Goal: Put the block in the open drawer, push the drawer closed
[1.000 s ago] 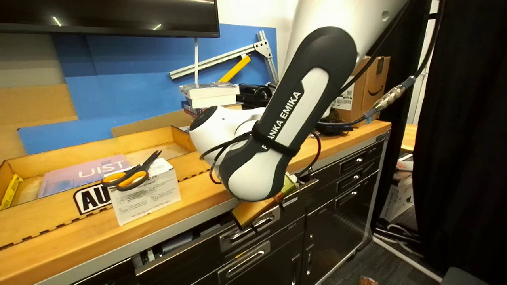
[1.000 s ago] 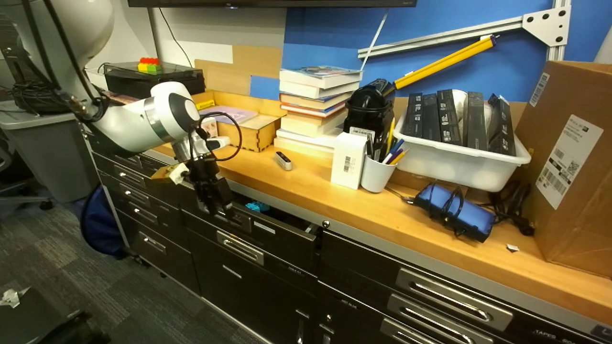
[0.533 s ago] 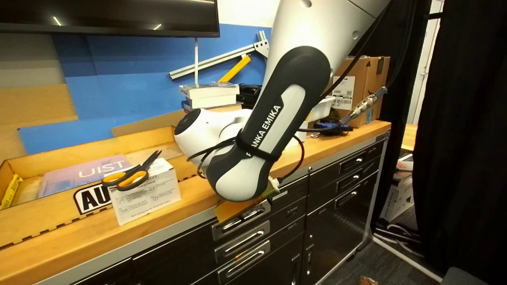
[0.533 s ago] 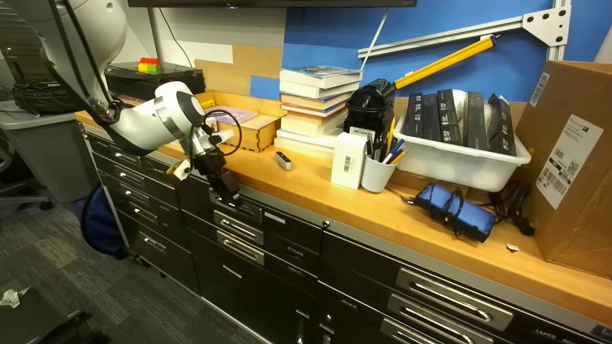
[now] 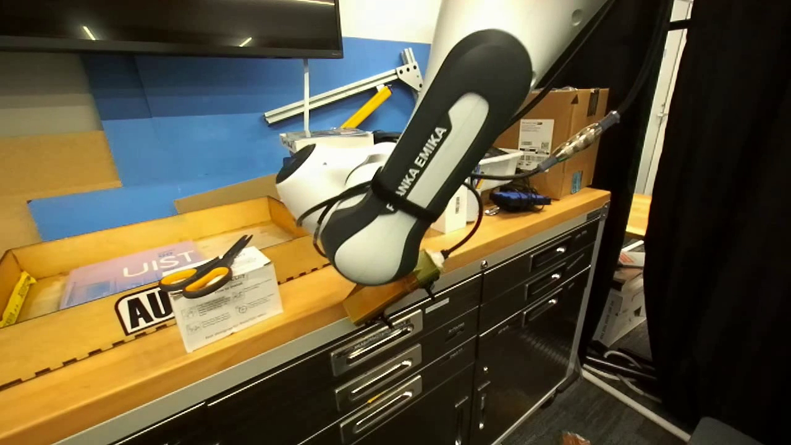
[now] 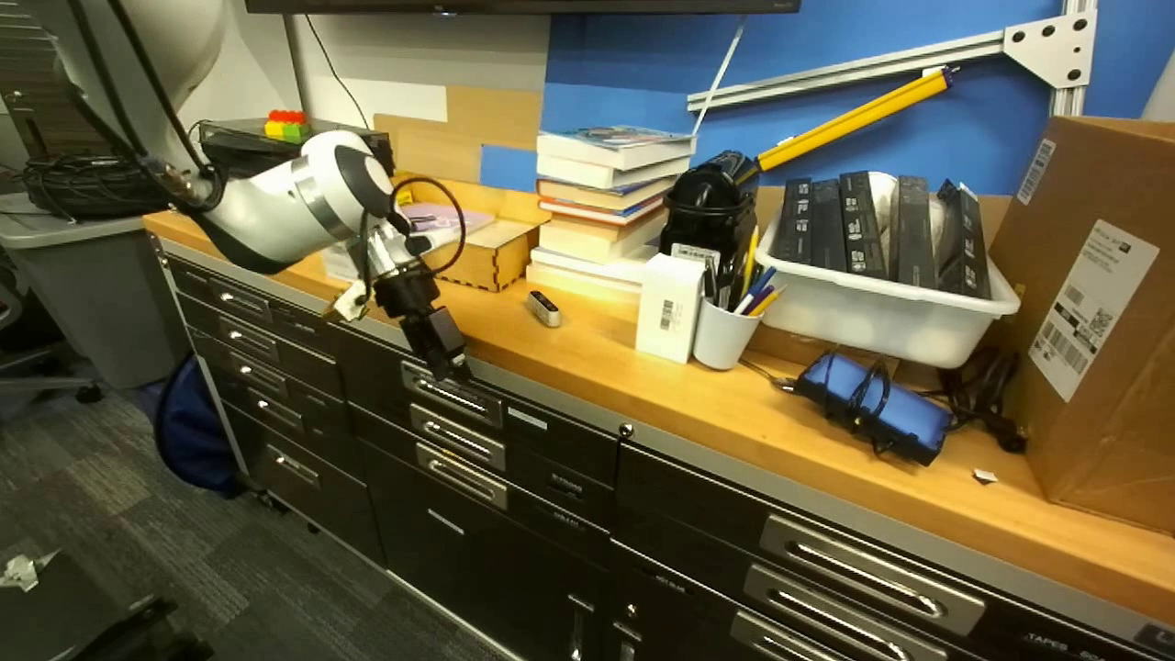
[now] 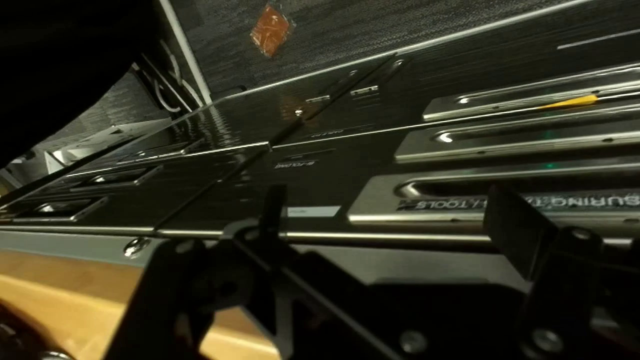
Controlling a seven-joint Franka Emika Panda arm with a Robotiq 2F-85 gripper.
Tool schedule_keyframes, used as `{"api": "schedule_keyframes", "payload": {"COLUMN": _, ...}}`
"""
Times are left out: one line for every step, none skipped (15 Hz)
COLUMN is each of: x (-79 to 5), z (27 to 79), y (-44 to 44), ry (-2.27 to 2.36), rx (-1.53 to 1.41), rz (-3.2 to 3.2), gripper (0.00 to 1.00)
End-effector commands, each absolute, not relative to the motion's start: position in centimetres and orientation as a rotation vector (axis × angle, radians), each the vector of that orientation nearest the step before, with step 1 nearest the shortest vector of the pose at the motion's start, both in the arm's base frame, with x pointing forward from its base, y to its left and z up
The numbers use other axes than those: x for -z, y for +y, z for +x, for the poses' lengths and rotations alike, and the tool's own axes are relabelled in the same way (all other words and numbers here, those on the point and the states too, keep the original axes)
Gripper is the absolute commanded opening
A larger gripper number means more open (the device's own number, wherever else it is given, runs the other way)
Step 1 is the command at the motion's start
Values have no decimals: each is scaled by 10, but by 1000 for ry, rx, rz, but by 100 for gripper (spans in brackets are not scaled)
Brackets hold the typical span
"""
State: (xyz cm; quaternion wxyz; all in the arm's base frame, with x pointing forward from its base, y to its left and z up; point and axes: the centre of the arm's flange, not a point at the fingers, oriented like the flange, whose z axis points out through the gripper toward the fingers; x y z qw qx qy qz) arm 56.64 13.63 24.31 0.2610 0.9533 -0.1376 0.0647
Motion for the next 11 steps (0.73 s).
{"api": "schedule_keyframes", "payload": {"x": -327, "z": 538, "y": 109, "ry": -228, "rx": -99, "rz": 2645, "gripper": 100}}
{"api": "schedule_keyframes", "payload": {"x": -346, "z": 533, "y": 104, "ry": -161, "rx": -99, "rz": 2700, "gripper": 100}}
{"api": "schedule_keyframes", "payload": {"x": -365, "z": 528, "y": 100, "ry": -124, "rx": -107, "rz": 2738, "gripper": 100}}
{"api": "schedule_keyframes", "payload": {"x": -385, "z": 522, "y": 94, "ry": -92, "rx": -120, "rz": 2781, "gripper": 100}}
{"api": "schedule_keyframes", "payload": {"x": -406, "z": 516, "y": 89, "ry": -62, "rx": -128, "rz": 2836, "gripper": 100}}
{"api": "schedule_keyframes", "payload": {"x": -426, "z": 509, "y": 84, "ry": -51, "rx": -130, "rz": 2880, "gripper": 100}}
{"api": "schedule_keyframes", "payload": {"x": -444, "z": 501, "y": 78, "ry": -47, "rx": -126, "rz": 2923, "gripper": 100}}
{"api": "schedule_keyframes", "payload": {"x": -456, "z": 497, "y": 73, "ry": -76, "rx": -104, "rz": 2950, "gripper": 100}}
{"api": "schedule_keyframes", "payload": {"x": -423, "z": 520, "y": 86, "ry": -86, "rx": -124, "rz": 2896, "gripper": 100}}
{"api": "schedule_keyframes", "payload": {"x": -438, "z": 513, "y": 81, "ry": -85, "rx": -120, "rz": 2921, "gripper": 100}}
{"api": "schedule_keyframes", "payload": {"x": -448, "z": 507, "y": 78, "ry": -86, "rx": -127, "rz": 2932, "gripper": 100}}
